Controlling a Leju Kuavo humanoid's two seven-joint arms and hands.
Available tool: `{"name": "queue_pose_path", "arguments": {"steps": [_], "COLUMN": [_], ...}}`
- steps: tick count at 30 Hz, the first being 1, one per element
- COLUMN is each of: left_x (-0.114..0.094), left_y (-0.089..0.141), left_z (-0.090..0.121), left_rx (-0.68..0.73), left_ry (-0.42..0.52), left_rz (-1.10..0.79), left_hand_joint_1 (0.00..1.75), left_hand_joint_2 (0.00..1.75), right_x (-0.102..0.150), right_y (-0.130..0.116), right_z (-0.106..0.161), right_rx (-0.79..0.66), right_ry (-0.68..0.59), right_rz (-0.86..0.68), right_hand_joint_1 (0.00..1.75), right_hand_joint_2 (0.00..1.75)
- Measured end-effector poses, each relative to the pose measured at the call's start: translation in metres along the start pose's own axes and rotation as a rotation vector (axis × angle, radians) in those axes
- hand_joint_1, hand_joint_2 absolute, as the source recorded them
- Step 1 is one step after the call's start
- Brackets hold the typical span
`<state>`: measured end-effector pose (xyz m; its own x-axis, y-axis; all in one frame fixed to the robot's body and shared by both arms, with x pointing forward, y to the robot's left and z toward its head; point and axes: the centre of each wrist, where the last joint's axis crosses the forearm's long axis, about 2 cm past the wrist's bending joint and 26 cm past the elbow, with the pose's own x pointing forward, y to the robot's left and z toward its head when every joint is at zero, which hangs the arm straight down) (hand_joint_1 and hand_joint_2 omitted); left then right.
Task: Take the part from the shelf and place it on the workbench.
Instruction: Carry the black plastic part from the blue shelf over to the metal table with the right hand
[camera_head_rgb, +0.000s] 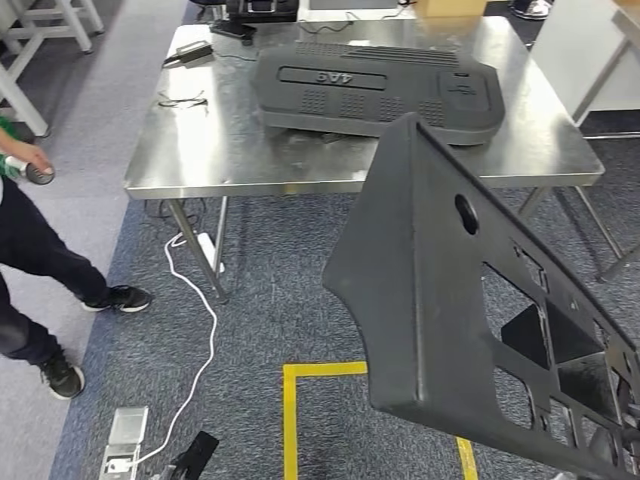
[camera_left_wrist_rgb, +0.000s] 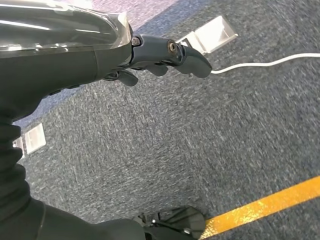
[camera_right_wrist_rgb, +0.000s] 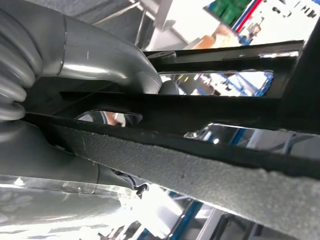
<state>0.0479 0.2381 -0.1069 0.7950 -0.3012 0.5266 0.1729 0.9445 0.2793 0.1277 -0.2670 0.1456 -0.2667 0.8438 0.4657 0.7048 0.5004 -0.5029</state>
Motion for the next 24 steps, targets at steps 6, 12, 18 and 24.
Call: {"name": "queue_pose_path", "arguments": {"steps": [6, 12, 18, 24], "left_x": [-0.0002, 0.0012, 0.0005, 0.0007], "left_y": [0.0004, 0.0009, 0.0009, 0.0009], "left_z": [-0.0001, -0.001, -0.0007, -0.0008], "left_rx": [-0.002, -0.008, -0.013, -0.015], "left_ry": [0.001, -0.012, -0.013, -0.014], "left_rz": [0.0, -0.001, -0.006, -0.009], "left_hand_joint_1": [0.0, 0.0, 0.0, 0.0], "left_hand_joint_2": [1.75, 1.75, 1.75, 1.75], "right_x": [0.0004, 0.0011, -0.0006, -0.001], "right_y": [0.0021, 0.0052, 0.0081, 0.0092], "right_z": [0.0007, 0.0008, 0.0012, 0.0004], "right_rx": [0.015, 0.044, 0.058, 0.058], "right_ry": [0.002, -0.013, -0.023, -0.025], "right_rz": [0.002, 0.02, 0.027, 0.026], "right_hand_joint_1": [1.75, 1.75, 1.75, 1.75], "right_hand_joint_2": [1.75, 1.75, 1.75, 1.75]}}
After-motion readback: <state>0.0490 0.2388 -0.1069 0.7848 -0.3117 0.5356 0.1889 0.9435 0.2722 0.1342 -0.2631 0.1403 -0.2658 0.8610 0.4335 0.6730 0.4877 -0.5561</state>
